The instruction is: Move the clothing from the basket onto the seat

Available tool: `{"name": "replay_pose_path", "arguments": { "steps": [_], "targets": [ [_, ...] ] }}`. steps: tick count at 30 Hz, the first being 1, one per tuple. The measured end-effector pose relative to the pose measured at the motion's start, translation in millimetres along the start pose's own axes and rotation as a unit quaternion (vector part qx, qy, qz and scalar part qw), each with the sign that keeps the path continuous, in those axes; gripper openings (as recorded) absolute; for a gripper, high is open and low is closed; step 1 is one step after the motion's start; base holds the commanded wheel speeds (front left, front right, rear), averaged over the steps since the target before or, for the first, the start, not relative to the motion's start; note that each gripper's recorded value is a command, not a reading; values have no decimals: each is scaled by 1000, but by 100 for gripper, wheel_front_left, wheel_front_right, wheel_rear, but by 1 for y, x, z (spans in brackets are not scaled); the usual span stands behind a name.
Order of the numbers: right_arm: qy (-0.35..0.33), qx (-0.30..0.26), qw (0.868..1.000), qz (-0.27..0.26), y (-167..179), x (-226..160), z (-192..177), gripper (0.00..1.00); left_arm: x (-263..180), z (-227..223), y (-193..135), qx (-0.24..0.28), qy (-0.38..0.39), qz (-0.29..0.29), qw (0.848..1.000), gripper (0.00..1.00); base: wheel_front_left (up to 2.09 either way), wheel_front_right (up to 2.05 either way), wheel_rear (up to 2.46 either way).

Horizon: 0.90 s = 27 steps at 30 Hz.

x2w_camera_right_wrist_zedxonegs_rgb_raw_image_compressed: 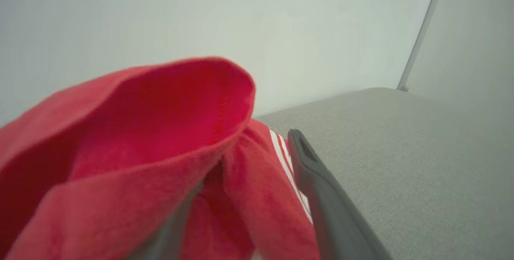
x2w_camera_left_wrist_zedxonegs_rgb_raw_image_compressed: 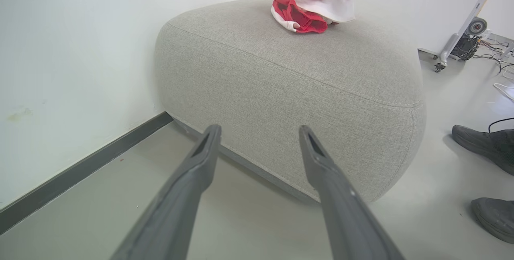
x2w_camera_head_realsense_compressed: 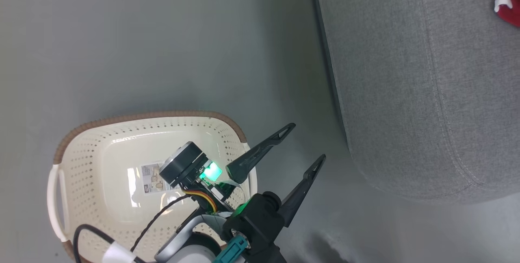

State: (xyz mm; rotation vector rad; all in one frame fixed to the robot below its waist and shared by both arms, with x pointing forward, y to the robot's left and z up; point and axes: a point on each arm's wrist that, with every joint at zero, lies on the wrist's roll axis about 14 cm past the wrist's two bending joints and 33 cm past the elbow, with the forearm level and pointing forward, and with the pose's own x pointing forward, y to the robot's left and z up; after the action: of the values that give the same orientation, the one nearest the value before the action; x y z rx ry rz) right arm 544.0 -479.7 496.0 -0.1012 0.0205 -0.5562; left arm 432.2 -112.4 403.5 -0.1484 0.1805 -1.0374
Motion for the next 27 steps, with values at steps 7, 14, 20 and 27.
{"name": "replay_pose_path", "arguments": {
  "steps": [7,14,20,27],
  "targets": [
    [7,-2,1000,-5,-15,-14,6,100,-2,23,-1,12,-26,18,999,100,0,0,0],
    [15,-1,1000,7,-13,-35,4,100,-11,44,4,23,-45,47,998,100,0,0,0],
    [13,9,1000,21,-6,-53,6,100,-22,58,9,34,-57,74,995,100,0,0,0],
    [8,12,999,40,-2,-80,12,100,-40,72,6,45,-63,107,991,100,0,0,0]
  ]
}}
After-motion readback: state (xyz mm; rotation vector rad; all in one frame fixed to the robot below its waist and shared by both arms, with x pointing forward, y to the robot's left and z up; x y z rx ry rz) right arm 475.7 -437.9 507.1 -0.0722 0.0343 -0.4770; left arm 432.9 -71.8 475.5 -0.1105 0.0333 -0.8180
